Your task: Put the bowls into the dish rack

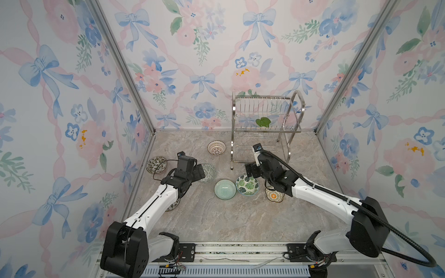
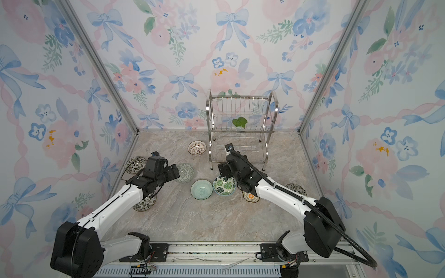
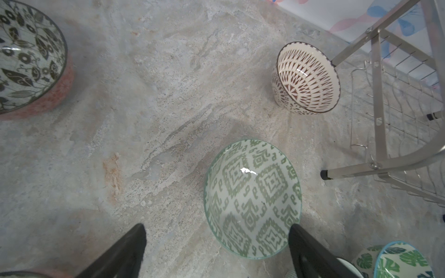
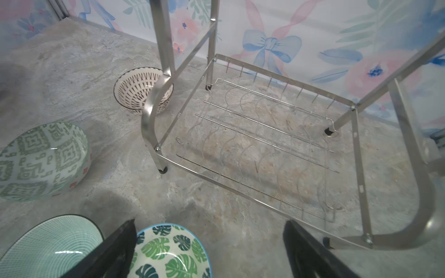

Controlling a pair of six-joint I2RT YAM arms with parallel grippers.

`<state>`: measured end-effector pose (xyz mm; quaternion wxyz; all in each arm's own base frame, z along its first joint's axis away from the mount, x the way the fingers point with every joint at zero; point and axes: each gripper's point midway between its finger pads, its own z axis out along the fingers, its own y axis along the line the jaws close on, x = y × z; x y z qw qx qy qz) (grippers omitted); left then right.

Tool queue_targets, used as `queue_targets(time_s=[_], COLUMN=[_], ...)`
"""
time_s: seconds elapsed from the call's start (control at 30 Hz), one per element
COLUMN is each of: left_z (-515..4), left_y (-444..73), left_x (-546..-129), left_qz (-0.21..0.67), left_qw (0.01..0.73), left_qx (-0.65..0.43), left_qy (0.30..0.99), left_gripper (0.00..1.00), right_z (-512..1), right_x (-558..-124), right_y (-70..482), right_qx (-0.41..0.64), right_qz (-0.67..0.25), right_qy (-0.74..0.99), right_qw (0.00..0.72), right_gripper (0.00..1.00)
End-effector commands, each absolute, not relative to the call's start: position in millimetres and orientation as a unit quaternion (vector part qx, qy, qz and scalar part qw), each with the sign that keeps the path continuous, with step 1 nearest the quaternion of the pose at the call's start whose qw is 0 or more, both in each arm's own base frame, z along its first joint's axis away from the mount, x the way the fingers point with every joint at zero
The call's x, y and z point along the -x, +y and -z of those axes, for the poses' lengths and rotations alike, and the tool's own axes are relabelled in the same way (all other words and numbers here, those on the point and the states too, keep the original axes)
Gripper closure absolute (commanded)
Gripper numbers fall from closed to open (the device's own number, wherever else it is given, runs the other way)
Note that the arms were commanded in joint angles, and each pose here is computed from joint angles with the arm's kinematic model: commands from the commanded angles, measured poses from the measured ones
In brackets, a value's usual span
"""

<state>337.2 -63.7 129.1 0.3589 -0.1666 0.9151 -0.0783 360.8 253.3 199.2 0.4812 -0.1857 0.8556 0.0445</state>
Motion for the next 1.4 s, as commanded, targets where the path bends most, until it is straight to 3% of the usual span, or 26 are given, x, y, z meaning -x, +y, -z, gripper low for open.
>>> queue_targets(time_s=[0.0, 0.23, 0.57, 0.9, 1.37], left_z=[-110.7, -104.1, -110.0, -108.1, -117.3], left_y=[-64.5, -74.5, -92.7, -103.8, -121.3], left_x=[-335.1, -324.6, -310.0, -294.0, -282.8], left_qz=[0.097, 0.14, 0.211, 0.257, 0.312], left_qw=[0.326, 0.327, 0.32, 0.304, 0.299], left_qx=[0.18, 0.175, 0.163, 0.165, 0.154], left_qy=[0.923, 0.918, 0.909, 0.902, 0.889], left_gripper=[0.08, 0.07, 0.03, 0.02, 0.02], right_z=[-187.1, -140.0, -103.3, -72.5, -56.8], right_x=[-357.5, -335.7, -300.2, -310.7, -337.0], right_y=[279.4, 346.7, 379.1, 358.4, 304.0], right_qx=[0.226, 0.325, 0.353, 0.349, 0.319], right_qz=[-0.041, -0.031, -0.052, -0.011, 0.109], right_qy=[0.865, 0.86, 0.868, 0.883, 0.888], right_qw=[0.447, 0.391, 0.345, 0.314, 0.312], right_gripper=[0.04, 0.03, 0.03, 0.0, 0.03])
